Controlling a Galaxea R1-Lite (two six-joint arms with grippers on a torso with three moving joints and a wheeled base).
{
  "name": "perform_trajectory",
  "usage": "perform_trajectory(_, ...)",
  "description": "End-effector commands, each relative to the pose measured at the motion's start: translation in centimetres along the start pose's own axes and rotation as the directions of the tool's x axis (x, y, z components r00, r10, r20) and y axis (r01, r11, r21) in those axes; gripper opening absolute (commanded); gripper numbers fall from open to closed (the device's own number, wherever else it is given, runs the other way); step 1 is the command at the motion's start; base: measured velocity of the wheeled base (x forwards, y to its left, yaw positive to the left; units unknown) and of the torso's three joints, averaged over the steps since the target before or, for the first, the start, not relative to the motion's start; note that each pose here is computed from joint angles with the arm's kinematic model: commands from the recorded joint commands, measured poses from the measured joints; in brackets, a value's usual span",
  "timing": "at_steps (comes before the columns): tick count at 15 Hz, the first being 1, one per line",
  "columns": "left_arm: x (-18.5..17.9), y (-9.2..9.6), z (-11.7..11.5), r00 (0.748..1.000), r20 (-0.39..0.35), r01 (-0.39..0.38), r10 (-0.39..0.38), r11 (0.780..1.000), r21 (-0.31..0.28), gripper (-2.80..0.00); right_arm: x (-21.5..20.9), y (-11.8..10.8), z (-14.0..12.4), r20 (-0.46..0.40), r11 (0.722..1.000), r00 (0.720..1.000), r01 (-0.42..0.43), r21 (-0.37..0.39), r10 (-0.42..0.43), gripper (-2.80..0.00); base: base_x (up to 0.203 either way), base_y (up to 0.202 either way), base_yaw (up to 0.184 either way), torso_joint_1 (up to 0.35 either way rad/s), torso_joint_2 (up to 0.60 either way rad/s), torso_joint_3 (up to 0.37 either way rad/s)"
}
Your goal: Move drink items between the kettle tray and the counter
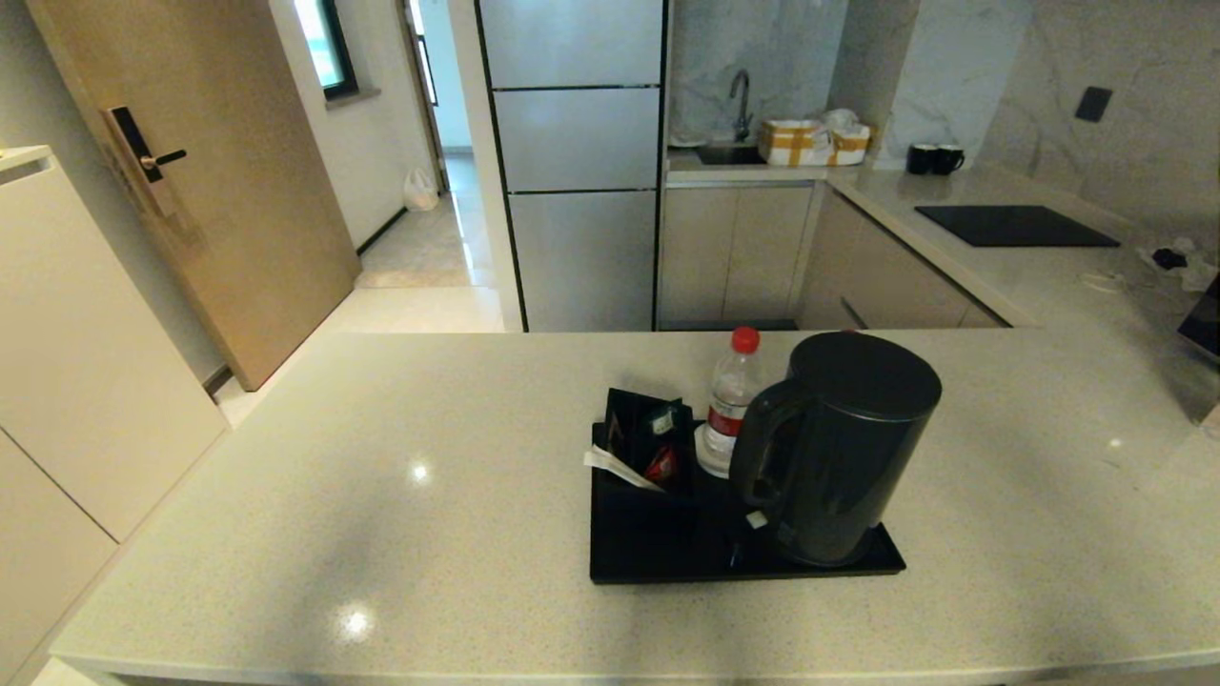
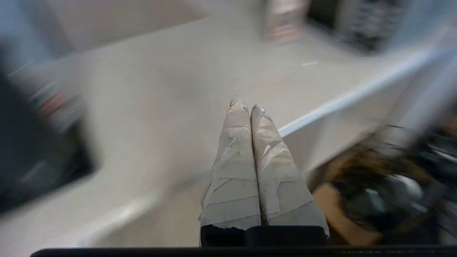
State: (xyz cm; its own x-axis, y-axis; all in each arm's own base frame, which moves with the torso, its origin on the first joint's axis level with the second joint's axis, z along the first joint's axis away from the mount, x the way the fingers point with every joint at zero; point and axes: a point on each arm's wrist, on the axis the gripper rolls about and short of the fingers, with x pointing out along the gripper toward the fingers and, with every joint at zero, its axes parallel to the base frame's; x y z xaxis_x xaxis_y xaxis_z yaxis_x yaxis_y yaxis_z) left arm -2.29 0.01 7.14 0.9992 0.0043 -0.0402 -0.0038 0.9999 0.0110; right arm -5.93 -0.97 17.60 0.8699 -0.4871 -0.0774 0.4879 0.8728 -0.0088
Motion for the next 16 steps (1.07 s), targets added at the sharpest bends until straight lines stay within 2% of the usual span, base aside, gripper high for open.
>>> perform_trajectory(1, 0.0, 0.0, 0.0, 1.0, 0.0, 0.0, 0.0, 1.0, 0.0, -2.8, -1.7, -0.6, -1.0, -0.047, 0.982, 0.982, -0.186, -0.013, 0.185, -2.8, 0.0, 0.0, 0.0, 0.0, 0.0, 0.0)
perform_trajectory(2, 0.0, 0.0, 0.0, 1.0, -0.001, 0.0, 0.0, 1.0, 0.0, -2.8, -1.9, -0.5, -1.4, -0.063, 0.964, 0.963, -0.265, -0.012, 0.264, -2.8, 0.0, 0.0, 0.0, 0.0, 0.0, 0.0)
perform_trajectory(4, 0.0, 0.0, 0.0, 1.0, 0.0, 0.0, 0.0, 1.0, 0.0, -2.8, -1.5, -0.1, -2.8, -0.084, 0.935, 0.932, -0.355, -0.017, 0.352, -2.8, 0.0, 0.0, 0.0, 0.0, 0.0, 0.0)
perform_trajectory(7, 0.0, 0.0, 0.0, 1.0, 0.0, 0.0, 0.0, 1.0, 0.0, -2.8, 0.0, 0.9, -5.4, -0.021, 0.883, 0.884, -0.467, -0.053, 0.467, -2.8, 0.0, 0.0, 0.0, 0.0, 0.0, 0.0)
perform_trajectory(10, 0.0, 0.0, 0.0, 1.0, 0.0, 0.0, 0.0, 1.0, 0.0, -2.8, 2.3, 2.2, -7.8, 0.059, 0.867, 0.867, -0.486, -0.109, 0.494, -2.8, 0.0, 0.0, 0.0, 0.0, 0.0, 0.0)
perform_trajectory(12, 0.0, 0.0, 0.0, 1.0, 0.0, 0.0, 0.0, 1.0, 0.0, -2.8, 3.5, 2.8, -10.0, 0.054, 0.861, 0.865, -0.489, -0.138, 0.5, -2.8, 0.0, 0.0, 0.0, 0.0, 0.0, 0.0)
perform_trajectory(13, 0.0, 0.0, 0.0, 1.0, 0.0, 0.0, 0.0, 1.0, 0.0, -2.8, 3.6, 2.8, -10.2, 0.051, 0.86, 0.864, -0.49, -0.143, 0.501, -2.8, 0.0, 0.0, 0.0, 0.0, 0.0, 0.0)
perform_trajectory(15, 0.0, 0.0, 0.0, 1.0, 0.0, 0.0, 0.0, 1.0, 0.0, -2.8, 3.5, 2.8, -9.9, 0.06, 0.869, 0.867, -0.491, -0.064, 0.495, -2.8, 0.0, 0.0, 0.0, 0.0, 0.0, 0.0)
perform_trajectory(16, 0.0, 0.0, 0.0, 1.0, 0.0, 0.0, 0.0, 1.0, 0.0, -2.8, 3.5, 2.7, -9.9, 0.061, 0.869, 0.867, -0.492, -0.06, 0.495, -2.8, 0.0, 0.0, 0.0, 0.0, 0.0, 0.0)
